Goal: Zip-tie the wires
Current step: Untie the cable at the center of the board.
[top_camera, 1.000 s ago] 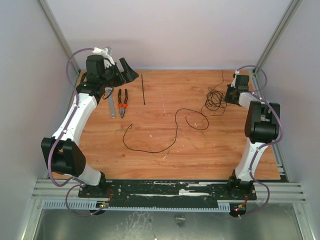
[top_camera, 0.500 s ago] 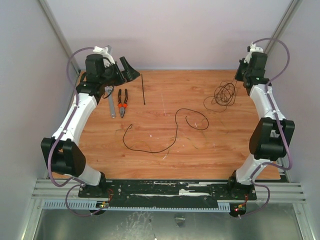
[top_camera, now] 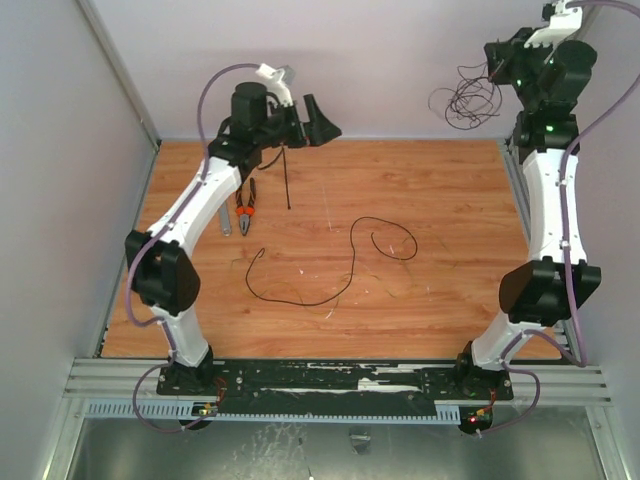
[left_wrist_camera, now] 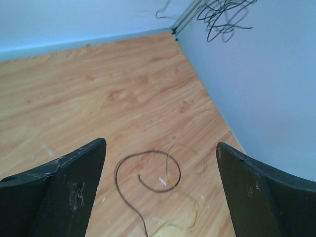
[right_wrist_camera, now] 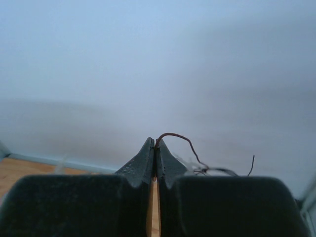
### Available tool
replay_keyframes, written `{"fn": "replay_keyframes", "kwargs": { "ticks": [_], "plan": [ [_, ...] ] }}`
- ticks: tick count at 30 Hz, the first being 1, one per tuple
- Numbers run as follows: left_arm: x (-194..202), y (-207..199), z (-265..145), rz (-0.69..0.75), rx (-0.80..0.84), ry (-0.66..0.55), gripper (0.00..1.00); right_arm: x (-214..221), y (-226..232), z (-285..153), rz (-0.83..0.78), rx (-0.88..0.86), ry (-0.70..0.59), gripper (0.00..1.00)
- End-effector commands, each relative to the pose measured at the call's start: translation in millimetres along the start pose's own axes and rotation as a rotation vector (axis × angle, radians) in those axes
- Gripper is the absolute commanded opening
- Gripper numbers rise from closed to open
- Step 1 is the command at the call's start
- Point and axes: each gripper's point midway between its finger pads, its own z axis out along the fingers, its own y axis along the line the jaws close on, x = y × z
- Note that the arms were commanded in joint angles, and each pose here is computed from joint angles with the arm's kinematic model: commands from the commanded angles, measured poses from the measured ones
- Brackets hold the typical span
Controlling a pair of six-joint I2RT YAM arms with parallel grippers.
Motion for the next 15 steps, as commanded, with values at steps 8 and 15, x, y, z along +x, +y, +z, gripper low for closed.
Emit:
{"fn": "replay_keyframes", "kwargs": {
  "ticks": [8,15],
  "plan": [
    [-13,-31,107,0.087,0.092,-0.119,0.98,-22,55,-2,0.041,-0.272,0.012,0.00],
    [39,-52,160,0.092,0.154,-0.036,0.97,-30,49,3,0.011,-0.242,0.001,0.00]
  ]
}}
